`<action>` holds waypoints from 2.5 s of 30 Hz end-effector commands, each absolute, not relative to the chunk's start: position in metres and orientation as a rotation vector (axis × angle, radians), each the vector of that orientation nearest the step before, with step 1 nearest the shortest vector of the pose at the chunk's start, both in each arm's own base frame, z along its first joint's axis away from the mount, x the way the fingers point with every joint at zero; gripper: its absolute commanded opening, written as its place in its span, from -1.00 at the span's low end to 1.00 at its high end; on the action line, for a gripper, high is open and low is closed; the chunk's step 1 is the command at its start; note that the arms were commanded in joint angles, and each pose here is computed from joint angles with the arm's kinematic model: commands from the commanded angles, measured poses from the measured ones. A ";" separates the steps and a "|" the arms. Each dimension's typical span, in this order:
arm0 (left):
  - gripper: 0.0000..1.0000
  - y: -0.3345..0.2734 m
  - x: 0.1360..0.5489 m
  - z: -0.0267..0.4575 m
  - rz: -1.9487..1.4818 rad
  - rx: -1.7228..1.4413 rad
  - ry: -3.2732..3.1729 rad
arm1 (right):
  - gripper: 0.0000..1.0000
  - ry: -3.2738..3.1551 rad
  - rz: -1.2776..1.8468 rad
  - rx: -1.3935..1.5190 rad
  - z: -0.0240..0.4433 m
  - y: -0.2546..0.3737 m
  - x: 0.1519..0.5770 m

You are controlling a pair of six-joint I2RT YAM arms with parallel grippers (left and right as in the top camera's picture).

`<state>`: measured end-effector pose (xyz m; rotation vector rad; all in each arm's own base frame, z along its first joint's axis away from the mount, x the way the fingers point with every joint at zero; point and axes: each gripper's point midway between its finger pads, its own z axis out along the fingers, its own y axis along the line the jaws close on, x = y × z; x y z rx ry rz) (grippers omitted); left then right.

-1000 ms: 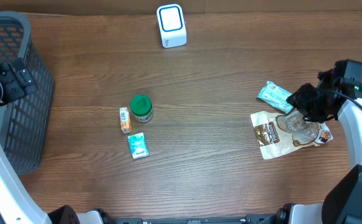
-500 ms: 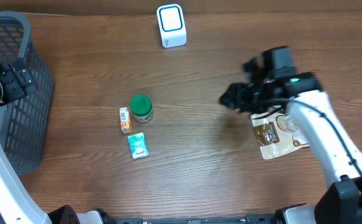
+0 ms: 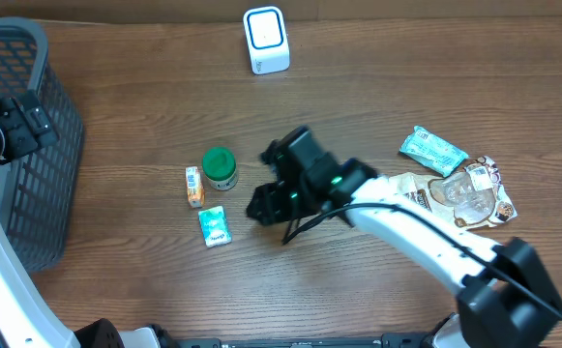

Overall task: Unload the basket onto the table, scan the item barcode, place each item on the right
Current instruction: 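Reach the right gripper to the Kleenex tissue pack near the jar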

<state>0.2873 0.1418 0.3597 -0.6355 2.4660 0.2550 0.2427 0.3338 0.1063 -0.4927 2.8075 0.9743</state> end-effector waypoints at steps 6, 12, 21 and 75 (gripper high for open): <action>0.99 0.145 0.287 0.363 0.276 -0.618 2.460 | -0.30 2.776 1.008 -0.578 0.072 0.395 0.216; 0.99 0.145 0.287 0.363 0.276 -0.618 2.460 | -0.67 2.699 1.050 -0.653 0.061 0.419 0.213; 0.99 0.145 0.287 0.363 0.276 -0.618 2.460 | -0.92 2.536 1.023 -0.813 0.051 0.449 0.207; 0.99 0.145 0.287 0.363 0.276 -0.618 2.460 | -0.34 2.491 0.900 -0.611 0.075 0.441 0.237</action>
